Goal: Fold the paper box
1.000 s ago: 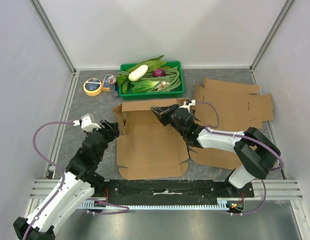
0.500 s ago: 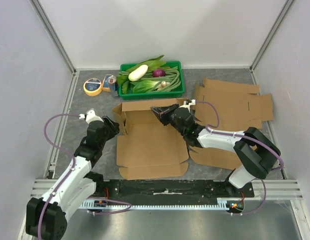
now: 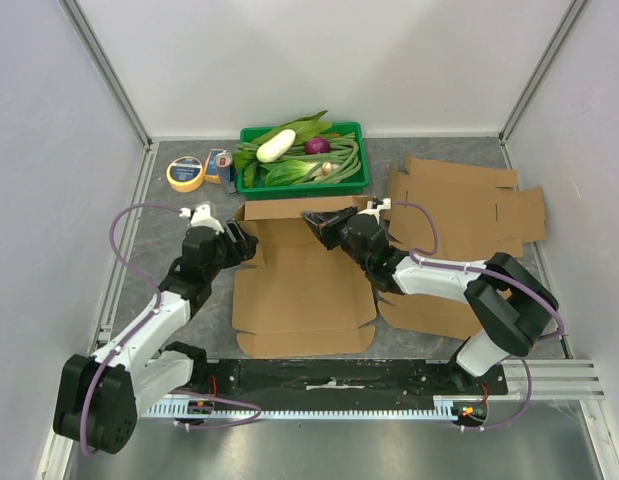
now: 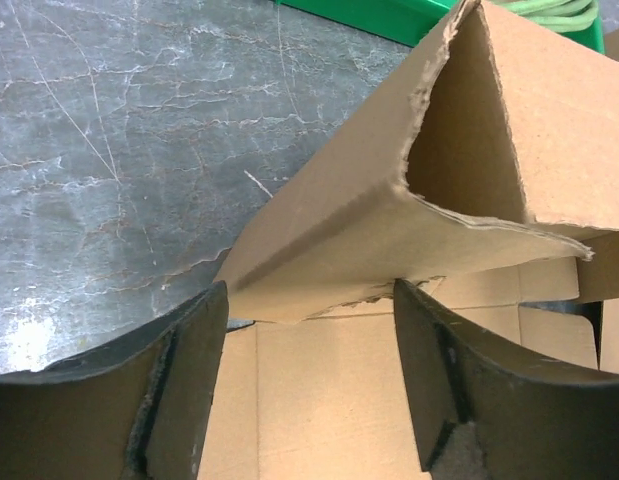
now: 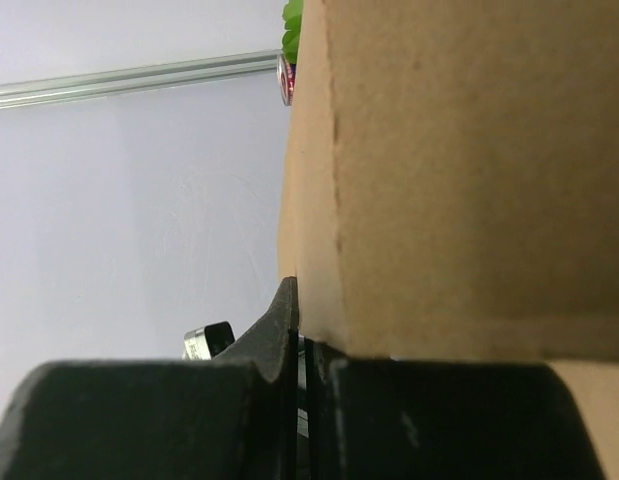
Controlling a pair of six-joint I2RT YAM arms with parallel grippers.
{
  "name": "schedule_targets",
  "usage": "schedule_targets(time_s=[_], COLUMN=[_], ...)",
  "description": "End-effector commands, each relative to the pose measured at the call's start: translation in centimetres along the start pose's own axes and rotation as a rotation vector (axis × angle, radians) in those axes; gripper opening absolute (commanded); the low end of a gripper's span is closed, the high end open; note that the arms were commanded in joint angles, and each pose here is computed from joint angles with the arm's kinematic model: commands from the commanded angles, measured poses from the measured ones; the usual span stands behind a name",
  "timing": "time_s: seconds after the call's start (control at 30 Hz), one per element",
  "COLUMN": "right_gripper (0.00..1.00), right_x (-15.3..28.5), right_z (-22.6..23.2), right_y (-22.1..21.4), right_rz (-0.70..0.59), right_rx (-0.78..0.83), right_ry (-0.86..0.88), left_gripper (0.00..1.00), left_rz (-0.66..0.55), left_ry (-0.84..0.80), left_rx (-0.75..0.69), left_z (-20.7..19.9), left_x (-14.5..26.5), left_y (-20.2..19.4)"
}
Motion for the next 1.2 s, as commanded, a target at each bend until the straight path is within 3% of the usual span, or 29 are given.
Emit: schedule_targets(time_s=[0.0,0.1,0.23,0.37,0.57,0.67,0.73,0.93,1.0,1.03,1.1,1.13,1.17], right_gripper=[0.0,0.0,0.0,0.0,0.0,0.0,0.0,0.0,0.0,0.0,0.0,0.0,0.0], right_x=[-0.5,-0.6,-0.6,-0.7,-0.9,-1.0,-0.9,-1.0,-1.1,-1.1,-1.3,-1.3,-1.2], right_z=[0.7,0.6,0.4,0.2,0.8,0.9,1.0,1.9,1.9,1.9,1.8,1.7,1.8], right_y=[-0.3,-0.3,-0.4,-0.3,-0.2,0.0,0.1,0.2,0.1,0.0,0.0,0.0,0.0], right_rz=[0.012,0.013,0.015,0.013,-0.002,-0.014,-0.03,-0.044,-0.042,-0.041,-0.039,-0.038,-0.041], right_rx=[0.015,0.014,0.015,0.014,0.026,0.02,0.02,0.014,0.009,0.004,0.005,0.005,0.006], right_ry=[0.012,0.01,0.007,0.004,0.03,0.042,0.044,0.055,0.052,0.052,0.057,0.055,0.058], left_gripper=[0.78,0.85,0.88,0.71,0.69,0.6,0.49,0.3,0.29,0.29,0.45,0.71,0.76], left_rz=[-0.087,-0.105,-0.1,-0.142,-0.264,-0.303,-0.315,-0.384,-0.406,-0.41,-0.396,-0.386,-0.38], left_ry=[0.001,0.059,0.084,0.029,-0.083,-0.082,-0.037,0.07,0.101,0.093,0.057,0.055,0.053], left_rx=[-0.072,-0.101,-0.133,-0.189,-0.189,-0.154,-0.131,-0.107,-0.093,-0.093,-0.122,-0.13,-0.134], left_z=[-1.1,-0.6,-0.4,-1.8,-2.8,-2.3,-1.5,-1.0,-0.8,-1.2,-1.7,-1.8,-1.7], left_x=[-0.5,-0.7,-1.6,-2.3,-1.8,-1.5,-1.8,-2.4,-2.8,-2.9,-3.3,-3.4,-3.4], left_y=[2.6,2.9,3.1,2.9,2.8,2.4,2.1,2.4,2.6,2.7,2.4,2.2,2.0])
Point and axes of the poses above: each gripper's point midway between its finger pads, its own x axis back along the fingers, its own z axis along the line the jaws close on, y = z × x, the point moved 5 cm from there along x, back along the fingers, and after that the axes turned 1 degree about x, right-handed, at the moved point
